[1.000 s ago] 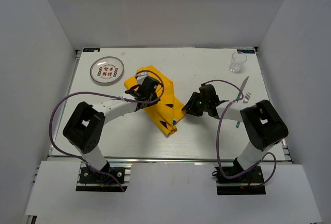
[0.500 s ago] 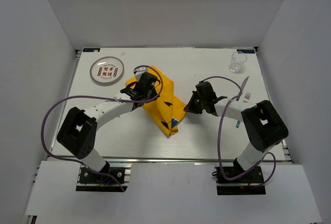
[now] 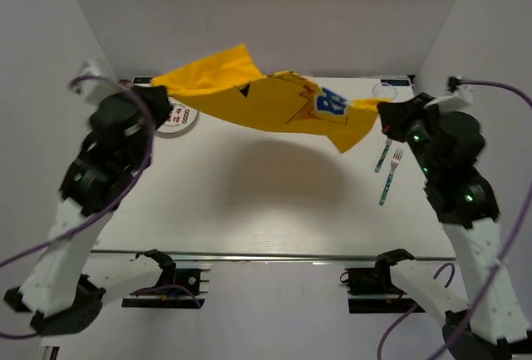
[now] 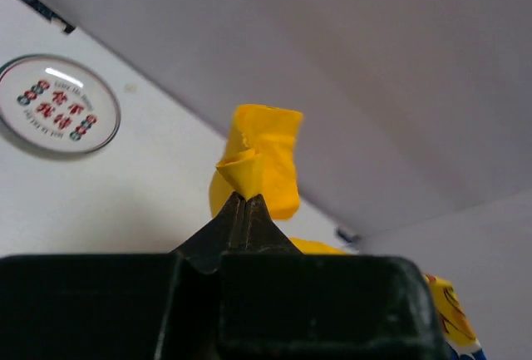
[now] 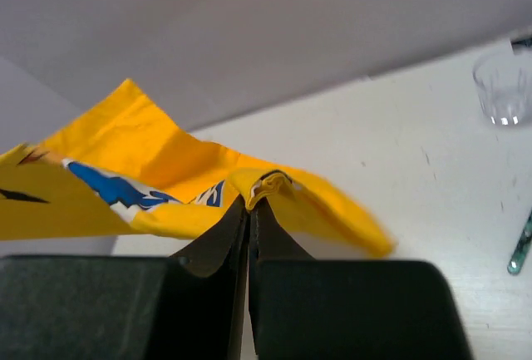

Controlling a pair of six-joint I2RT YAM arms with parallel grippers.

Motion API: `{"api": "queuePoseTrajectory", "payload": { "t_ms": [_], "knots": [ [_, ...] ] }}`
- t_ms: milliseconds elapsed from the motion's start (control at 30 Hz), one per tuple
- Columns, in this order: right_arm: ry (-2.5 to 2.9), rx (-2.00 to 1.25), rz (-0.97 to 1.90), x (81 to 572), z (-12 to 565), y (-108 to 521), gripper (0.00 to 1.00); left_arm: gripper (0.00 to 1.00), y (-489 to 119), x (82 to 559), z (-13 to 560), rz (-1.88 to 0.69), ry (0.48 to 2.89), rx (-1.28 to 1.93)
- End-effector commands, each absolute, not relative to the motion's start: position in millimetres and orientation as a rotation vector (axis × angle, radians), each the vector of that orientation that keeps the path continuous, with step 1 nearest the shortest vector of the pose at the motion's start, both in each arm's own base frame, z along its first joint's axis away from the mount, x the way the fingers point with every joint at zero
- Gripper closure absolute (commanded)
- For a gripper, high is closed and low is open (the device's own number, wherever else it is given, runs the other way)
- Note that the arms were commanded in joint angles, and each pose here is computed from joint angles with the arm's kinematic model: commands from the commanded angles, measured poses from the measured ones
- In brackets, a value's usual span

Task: Set the dinner table for one person

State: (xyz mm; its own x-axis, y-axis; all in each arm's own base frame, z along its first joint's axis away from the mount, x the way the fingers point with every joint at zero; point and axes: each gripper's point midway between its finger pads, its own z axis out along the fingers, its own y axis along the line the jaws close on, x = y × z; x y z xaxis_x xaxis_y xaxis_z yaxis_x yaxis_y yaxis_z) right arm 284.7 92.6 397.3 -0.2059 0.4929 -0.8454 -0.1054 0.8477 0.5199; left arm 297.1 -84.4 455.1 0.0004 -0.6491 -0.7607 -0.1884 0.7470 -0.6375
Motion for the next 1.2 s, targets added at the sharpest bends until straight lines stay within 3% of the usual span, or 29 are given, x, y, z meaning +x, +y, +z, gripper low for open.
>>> {"api": "queuePoseTrajectory", "payload": {
  "t_ms": [0,200,367,567,700,733,833,1000,1133,1167],
  "knots": [
    [1.778,0.223,0.532,250,397,89,1.00,1.00,-86,279,442,-0.429,1.632,-0.647],
    [1.716,0.238,0.518,231,432,77,1.00,1.00,-127,278,420,-0.633,1.718,-0.575],
    [1.728,0.264,0.451,244,439,70,1.00,1.00,-140,287,402,-0.672,1.758,-0.614],
    [1.782,0.256,0.367,305,443,78,1.00,1.00,-144,338,406,-0.545,1.726,-0.633],
    [1.818,0.238,0.357,364,449,86,1.00,1.00,-155,391,439,-0.436,1.733,-0.549],
    [1.758,0.221,0.393,368,477,86,1.00,1.00,-166,411,453,-0.454,1.713,-0.526],
    [1.781,0.196,0.440,409,478,88,1.00,1.00,-173,443,478,-0.482,1.671,-0.463],
    [1.727,0.139,0.544,438,495,80,1.00,1.00,-173,451,499,-0.528,1.581,-0.380],
    [1.758,0.102,0.620,433,468,81,1.00,1.00,-164,443,482,-0.524,1.557,-0.377],
    [1.805,0.108,0.632,428,444,83,1.00,1.00,-159,434,452,-0.500,1.601,-0.387]
  ]
}}
